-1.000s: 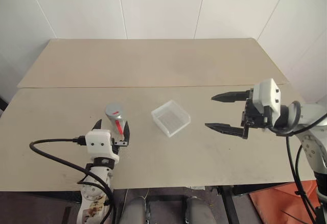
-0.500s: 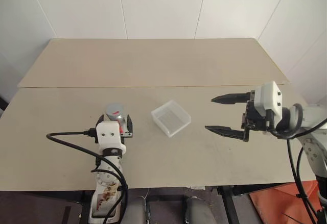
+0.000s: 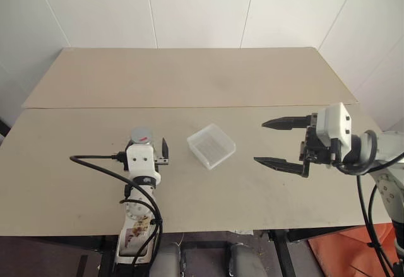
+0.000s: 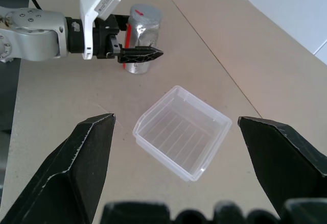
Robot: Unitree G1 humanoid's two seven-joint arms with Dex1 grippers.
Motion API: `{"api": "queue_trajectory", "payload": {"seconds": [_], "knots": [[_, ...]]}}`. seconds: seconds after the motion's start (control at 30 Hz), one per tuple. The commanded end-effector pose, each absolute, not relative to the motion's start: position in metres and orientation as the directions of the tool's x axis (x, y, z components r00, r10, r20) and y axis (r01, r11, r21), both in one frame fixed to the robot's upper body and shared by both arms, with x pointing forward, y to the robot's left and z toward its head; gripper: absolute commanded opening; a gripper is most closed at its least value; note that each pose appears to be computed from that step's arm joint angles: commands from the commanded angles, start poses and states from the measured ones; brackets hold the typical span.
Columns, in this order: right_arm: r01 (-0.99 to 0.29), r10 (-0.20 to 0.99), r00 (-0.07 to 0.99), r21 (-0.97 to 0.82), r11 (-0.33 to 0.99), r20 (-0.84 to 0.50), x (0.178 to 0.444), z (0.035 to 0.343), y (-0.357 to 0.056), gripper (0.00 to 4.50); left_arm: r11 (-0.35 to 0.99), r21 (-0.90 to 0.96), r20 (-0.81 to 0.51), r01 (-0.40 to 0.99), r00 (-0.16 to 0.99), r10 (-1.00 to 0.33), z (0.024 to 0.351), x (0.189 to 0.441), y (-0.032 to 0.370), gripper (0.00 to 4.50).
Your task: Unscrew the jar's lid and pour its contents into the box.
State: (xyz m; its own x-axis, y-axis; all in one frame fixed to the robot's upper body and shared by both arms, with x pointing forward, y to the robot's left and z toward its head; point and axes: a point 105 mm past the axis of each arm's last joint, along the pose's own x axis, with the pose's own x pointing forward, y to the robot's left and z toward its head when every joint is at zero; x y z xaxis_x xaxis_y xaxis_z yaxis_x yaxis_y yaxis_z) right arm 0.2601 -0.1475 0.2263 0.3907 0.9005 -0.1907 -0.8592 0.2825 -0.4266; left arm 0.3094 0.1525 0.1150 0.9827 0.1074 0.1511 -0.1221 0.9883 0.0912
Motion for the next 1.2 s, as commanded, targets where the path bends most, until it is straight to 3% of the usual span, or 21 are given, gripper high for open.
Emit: {"api": "queue_trajectory", "payload": {"seconds": [0.03,0.13,0.27,0.5,0.67,0.8,0.9,1.2], "knots": [[-0.836,0.912,0.382,-0.476,0.272,-0.148,0.252,0.240,-0.145,4.50,0.990,0.083,0.200,-0.111,0.975,0.093,0.126,0.313,0.151,3.54],[-0.841,0.917,0.372,-0.470,0.269,-0.141,0.249,0.240,-0.143,4.50,0.991,0.084,0.214,-0.107,0.973,0.087,0.129,0.317,0.152,2.58],[-0.844,0.923,0.364,-0.464,0.269,-0.127,0.246,0.239,-0.140,4.50,0.991,0.082,0.231,-0.102,0.970,0.080,0.132,0.320,0.155,1.93],[-0.848,0.931,0.353,-0.453,0.274,-0.099,0.243,0.239,-0.136,4.50,0.996,0.080,0.283,0.044,0.957,-0.065,0.152,0.320,0.158,1.92],[-0.839,0.931,0.363,-0.447,0.310,-0.035,0.252,0.244,-0.127,4.50,0.914,0.123,0.219,0.386,0.888,-0.405,0.175,0.314,0.171,1.92],[-0.843,0.935,0.354,-0.431,0.322,0.005,0.262,0.250,-0.112,4.50,0.728,0.111,0.090,0.676,0.723,-0.685,0.189,0.300,0.184,1.92],[-0.844,0.934,0.357,-0.421,0.331,0.020,0.274,0.253,-0.098,4.50,0.519,0.101,0.041,0.849,0.518,-0.854,0.198,0.284,0.184,1.92],[-0.899,0.964,0.260,-0.352,0.260,0.050,0.285,0.266,-0.051,4.50,0.182,0.137,0.071,0.974,0.173,-0.982,0.211,0.302,0.143,1.92]]}}
